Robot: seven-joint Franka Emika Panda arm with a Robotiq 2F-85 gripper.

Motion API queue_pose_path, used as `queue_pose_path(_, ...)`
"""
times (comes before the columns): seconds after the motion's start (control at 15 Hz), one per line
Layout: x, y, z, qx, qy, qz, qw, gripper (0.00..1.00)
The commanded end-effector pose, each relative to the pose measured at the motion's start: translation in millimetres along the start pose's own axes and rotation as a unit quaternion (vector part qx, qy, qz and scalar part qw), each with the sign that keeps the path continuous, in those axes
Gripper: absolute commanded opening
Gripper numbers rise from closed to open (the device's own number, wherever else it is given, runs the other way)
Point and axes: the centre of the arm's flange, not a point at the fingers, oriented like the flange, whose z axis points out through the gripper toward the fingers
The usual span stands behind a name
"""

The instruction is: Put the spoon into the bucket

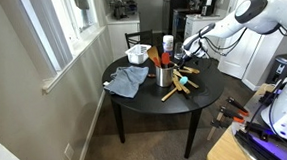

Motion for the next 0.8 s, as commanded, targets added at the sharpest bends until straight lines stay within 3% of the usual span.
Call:
queue_pose_path(0.0, 4.7, -4.3, -1.8, -0.011, -0.009, -0.001, 0.9999, 1.00)
queue_pose_path(0.73, 21.3, -23.4, 14.8, 0.019, -0.011, -0.027, 0.9994, 1.00)
